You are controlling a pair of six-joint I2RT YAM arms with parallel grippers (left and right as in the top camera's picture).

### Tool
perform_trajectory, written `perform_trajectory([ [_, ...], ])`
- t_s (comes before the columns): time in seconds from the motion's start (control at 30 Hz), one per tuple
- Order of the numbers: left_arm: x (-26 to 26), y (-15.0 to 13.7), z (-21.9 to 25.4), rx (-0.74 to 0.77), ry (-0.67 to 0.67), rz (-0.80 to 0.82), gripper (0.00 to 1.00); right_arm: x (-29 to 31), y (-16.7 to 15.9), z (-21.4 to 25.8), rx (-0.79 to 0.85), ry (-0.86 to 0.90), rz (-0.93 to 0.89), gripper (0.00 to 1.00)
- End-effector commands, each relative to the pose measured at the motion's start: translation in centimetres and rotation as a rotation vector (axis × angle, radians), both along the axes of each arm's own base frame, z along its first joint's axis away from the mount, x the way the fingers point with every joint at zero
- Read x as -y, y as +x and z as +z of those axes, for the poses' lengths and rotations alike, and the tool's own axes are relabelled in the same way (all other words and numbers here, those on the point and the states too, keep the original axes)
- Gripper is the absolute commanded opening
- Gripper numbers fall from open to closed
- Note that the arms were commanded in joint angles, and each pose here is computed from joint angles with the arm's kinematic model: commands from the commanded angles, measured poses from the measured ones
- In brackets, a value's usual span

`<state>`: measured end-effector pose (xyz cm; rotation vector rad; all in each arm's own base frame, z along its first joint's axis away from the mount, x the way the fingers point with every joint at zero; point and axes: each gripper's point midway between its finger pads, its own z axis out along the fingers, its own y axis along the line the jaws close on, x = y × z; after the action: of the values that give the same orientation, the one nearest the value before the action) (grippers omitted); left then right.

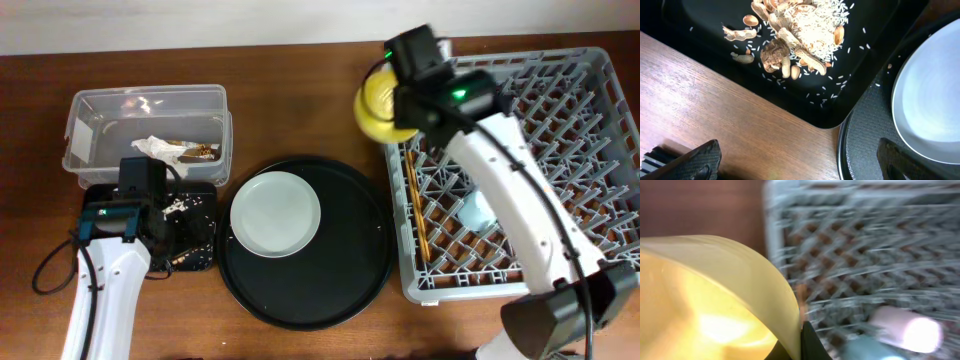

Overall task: Sort waste into correct bins and load items into the dishwasher rack
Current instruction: 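Grasp the yellow bowl with the right gripper and place it in the rack, then grasp the white plate with the right gripper and stand it in the rack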

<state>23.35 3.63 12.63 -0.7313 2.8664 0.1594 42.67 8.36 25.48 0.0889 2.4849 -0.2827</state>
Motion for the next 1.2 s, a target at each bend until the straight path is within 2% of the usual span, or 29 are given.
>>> perform_trajectory([
  [0.0, -0.3, 0.3, 0.4, 0.027, 0.014, 0.017, 0.99, 9.0, 2.2, 3.6, 0.093, -0.281, -0.121, 0.04],
  [0.07, -0.3, 0.6, 0.5, 0.041, 0.014, 0.017, 0.99, 16.1, 2.0, 6.0, 0.141, -0.571, -0.398, 0.04],
  [0.1, -0.3, 0.9, 0.5, 0.052, 0.014, 0.017, 0.99, 18.2, 2.2, 5.9, 0.108, -0.716, -0.475, 0.04],
  [0.17, -0.4, 1.1, 0.5, 0.059, 0.015, 0.017, 0.99, 19.2, 3.7, 2.1, 0.025, -0.752, -0.473, 0.04],
  [0.2, -0.4, 1.1, 0.5, 0.059, 0.015, 0.017, 0.99, 19.4, 4.7, -1.3, -0.051, -0.788, -0.452, 0.04],
  [0.37, -0.3, 1.1, 0.5, 0.059, 0.014, 0.017, 0.99, 19.0, 5.9, -8.1, -0.180, -0.829, -0.403, 0.04],
  [0.57, -0.3, 1.1, 0.5, 0.059, 0.012, 0.017, 0.99, 15.4, 6.2, -8.9, -0.160, -0.822, -0.344, 0.05],
  [0.63, -0.3, 1.1, 0.5, 0.059, 0.012, 0.016, 0.99, 14.0, 5.6, -9.6, -0.167, -0.789, -0.331, 0.11],
  [0.7, -0.3, 1.1, 0.5, 0.059, 0.012, 0.017, 0.99, 13.1, 4.6, -10.6, -0.225, -0.759, -0.295, 0.27],
  [0.73, -0.3, 1.1, 0.5, 0.059, 0.012, 0.017, 0.99, 12.5, 3.7, -11.6, -0.292, -0.728, -0.252, 0.27],
  [0.77, -0.3, 1.1, 0.5, 0.060, 0.012, 0.017, 0.99, 12.5, 2.9, -11.7, -0.292, -0.692, -0.286, 0.34],
  [0.83, -0.3, 1.1, 0.5, 0.059, 0.012, 0.016, 0.99, 12.5, 1.8, -9.4, -0.245, -0.626, -0.339, 0.54],
  [0.87, -0.3, 1.1, 0.5, 0.059, 0.012, 0.017, 0.99, 12.1, 1.4, -7.9, -0.217, -0.556, -0.339, 0.58],
  [0.9, -0.3, 1.1, 0.5, 0.059, 0.011, 0.016, 0.99, 11.5, 0.7, -5.9, -0.177, -0.468, -0.332, 0.63],
  [0.93, -0.3, 1.1, 0.5, 0.059, 0.011, 0.016, 0.99, 10.5, -0.3, -3.8, -0.145, -0.354, -0.308, 0.71],
  [1.0, -0.3, 0.9, 0.5, 0.051, 0.011, 0.016, 0.99, 6.3, -2.7, -1.9, -0.152, -0.028, -0.181, 0.88],
  [1.07, -0.3, 0.9, 0.5, 0.051, 0.011, 0.016, 0.99, -1.1, -5.3, -2.1, -0.286, 0.326, 0.097, 0.91],
  [1.1, -0.3, 0.9, 0.5, 0.051, 0.011, 0.016, 0.99, -4.3, -6.2, -2.6, -0.353, 0.432, 0.204, 0.92],
  [1.17, -0.3, 0.6, 0.4, 0.038, 0.011, 0.016, 0.99, -8.0, -7.2, -4.4, -0.432, 0.437, 0.309, 0.93],
])
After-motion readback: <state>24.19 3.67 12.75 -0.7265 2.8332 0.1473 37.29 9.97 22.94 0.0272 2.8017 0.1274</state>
